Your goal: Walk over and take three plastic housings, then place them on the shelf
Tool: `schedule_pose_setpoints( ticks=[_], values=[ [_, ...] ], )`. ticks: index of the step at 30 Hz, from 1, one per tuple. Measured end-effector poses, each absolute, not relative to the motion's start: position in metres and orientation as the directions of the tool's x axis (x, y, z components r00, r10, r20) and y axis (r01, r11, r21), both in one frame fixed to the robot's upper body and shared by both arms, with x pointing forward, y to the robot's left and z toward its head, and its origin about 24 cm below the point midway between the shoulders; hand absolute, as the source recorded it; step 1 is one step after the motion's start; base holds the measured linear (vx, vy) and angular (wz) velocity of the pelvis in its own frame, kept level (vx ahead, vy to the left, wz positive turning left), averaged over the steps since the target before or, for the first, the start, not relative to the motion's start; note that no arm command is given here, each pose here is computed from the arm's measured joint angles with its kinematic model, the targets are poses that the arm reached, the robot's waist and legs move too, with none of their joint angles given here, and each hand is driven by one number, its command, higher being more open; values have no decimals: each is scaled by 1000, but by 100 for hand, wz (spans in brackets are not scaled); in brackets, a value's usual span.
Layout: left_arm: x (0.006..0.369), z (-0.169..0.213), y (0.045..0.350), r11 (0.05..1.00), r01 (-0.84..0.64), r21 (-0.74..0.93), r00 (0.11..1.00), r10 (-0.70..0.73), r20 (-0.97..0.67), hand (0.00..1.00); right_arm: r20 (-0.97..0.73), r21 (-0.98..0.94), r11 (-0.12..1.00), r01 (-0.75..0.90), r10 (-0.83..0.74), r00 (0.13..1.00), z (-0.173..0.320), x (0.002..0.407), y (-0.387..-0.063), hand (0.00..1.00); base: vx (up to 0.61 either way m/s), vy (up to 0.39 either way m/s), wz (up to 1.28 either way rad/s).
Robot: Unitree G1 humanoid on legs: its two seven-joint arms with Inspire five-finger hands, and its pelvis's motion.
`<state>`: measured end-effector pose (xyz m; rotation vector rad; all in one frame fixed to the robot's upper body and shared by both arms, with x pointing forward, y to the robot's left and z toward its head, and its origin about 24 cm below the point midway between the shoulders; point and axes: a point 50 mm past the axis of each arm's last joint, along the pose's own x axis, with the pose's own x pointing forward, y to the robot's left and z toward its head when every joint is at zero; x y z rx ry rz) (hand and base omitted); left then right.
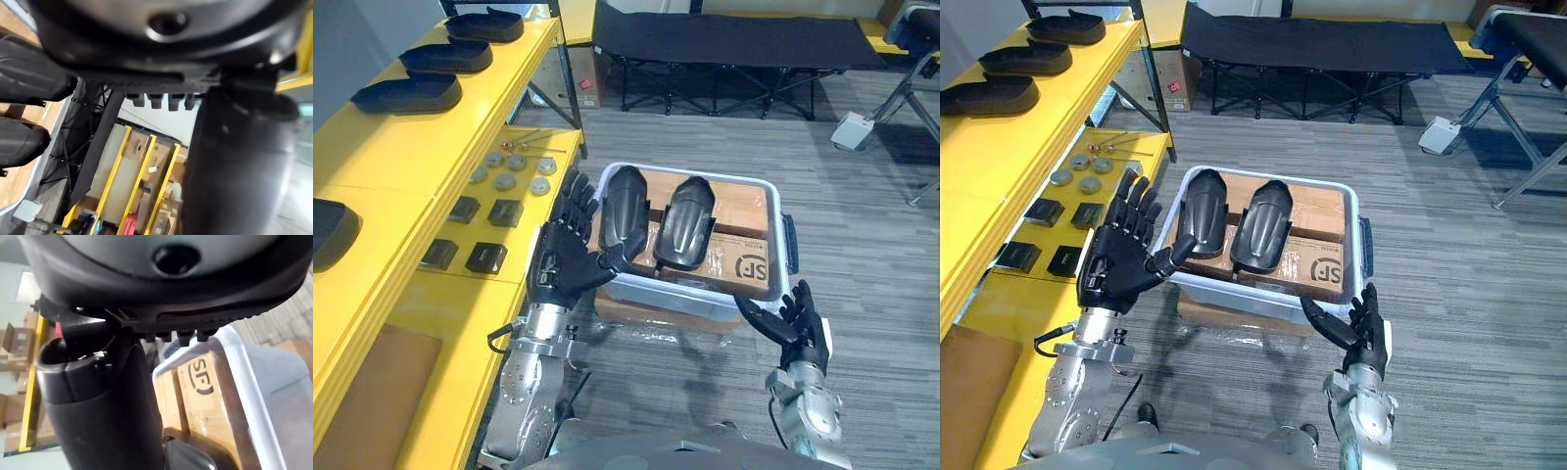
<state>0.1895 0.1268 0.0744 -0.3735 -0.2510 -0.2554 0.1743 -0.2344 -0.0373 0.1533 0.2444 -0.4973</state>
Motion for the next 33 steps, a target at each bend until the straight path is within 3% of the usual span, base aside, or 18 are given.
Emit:
schedule_pose_setpoints(
  ticks=[5,14,24,33],
  values=[
    [198,66,114,874,396,-282,908,-327,263,100,-177,76,850,522,-503,846,-15,228,-247,100,-56,61,6],
    [211,56,115,914,369,-167,920,-334,203,100,12,-1,825,566,-566,825,51,297,-288,100,-43,-8,12],
    [216,48,121,928,359,-99,926,-341,164,100,5,57,800,598,-599,801,91,333,-317,100,-62,-10,8],
    [220,28,113,921,376,-106,926,-368,83,100,97,69,791,608,-612,785,155,357,-344,100,-106,-14,0]
  ],
)
